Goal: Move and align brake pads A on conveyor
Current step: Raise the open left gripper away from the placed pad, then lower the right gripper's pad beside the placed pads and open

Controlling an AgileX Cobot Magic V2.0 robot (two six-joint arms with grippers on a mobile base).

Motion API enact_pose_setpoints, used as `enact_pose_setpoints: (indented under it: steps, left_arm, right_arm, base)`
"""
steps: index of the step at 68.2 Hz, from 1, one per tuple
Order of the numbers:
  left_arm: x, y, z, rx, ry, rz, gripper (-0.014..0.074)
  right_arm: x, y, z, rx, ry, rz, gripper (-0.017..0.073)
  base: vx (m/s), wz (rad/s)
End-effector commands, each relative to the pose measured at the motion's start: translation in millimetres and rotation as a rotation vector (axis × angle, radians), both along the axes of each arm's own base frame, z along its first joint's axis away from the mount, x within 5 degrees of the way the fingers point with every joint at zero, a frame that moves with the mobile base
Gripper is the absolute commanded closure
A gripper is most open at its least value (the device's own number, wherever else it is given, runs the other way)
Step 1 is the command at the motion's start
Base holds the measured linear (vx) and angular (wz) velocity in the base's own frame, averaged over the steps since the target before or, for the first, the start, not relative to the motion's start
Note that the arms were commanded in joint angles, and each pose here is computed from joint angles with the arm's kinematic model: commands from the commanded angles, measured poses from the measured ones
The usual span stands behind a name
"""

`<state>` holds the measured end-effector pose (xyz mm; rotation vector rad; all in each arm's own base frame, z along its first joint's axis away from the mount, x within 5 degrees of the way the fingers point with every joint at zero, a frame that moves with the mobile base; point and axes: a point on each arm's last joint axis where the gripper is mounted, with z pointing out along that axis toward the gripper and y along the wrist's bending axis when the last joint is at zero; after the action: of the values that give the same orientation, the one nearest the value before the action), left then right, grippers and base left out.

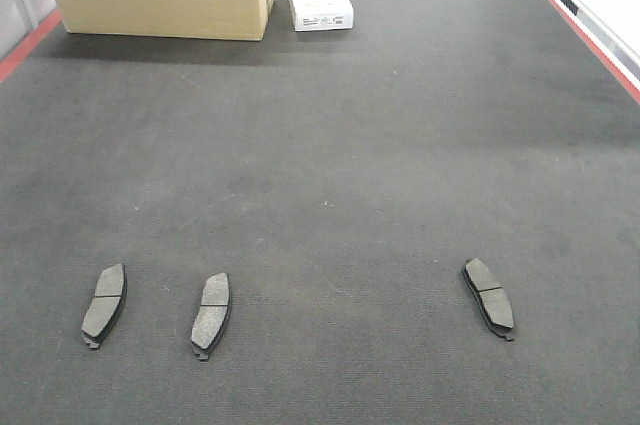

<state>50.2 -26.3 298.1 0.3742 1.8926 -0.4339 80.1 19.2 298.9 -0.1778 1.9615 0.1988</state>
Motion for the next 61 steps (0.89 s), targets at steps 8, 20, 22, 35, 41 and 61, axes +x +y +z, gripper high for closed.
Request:
enact_pose_setpoints:
  steps: [8,20,22,35,41,61]
  left_arm:
    - [1,-1.8,13,-0.047,-0.071,-0.013,0.0216]
    - [1,-1.8,13,-0.047,-0.071,-0.013,0.0216]
    - [1,-1.8,13,-0.047,-0.071,-0.013,0.0216]
    - [1,-1.8,13,-0.047,-0.071,-0.013,0.0216]
    - [1,-1.8,13,-0.047,-0.071,-0.013,0.0216]
    - [1,-1.8,13,-0.047,-0.071,-0.013,0.0216]
  right_arm:
    - [50,41,25,0.053,0.106,0.053,0.05]
    - [101,78,12,0.047,0.302,0.04,0.045]
    - [109,83,10,0.043,0.323,0.038,0.0444]
    - [158,115,-34,-0.038,0.486,0.023,0.0427]
    - [175,127,-52,-0.041,0.546,0.015,0.0427]
    - [217,155,-97,-0.081,0.711,-0.033,0.0395]
  base:
    - [0.0,0.0]
    - [0.0,0.0]
    - [0.0,0.0]
    - [0.0,0.0]
    - [0.0,0.0]
    - [0.0,0.0]
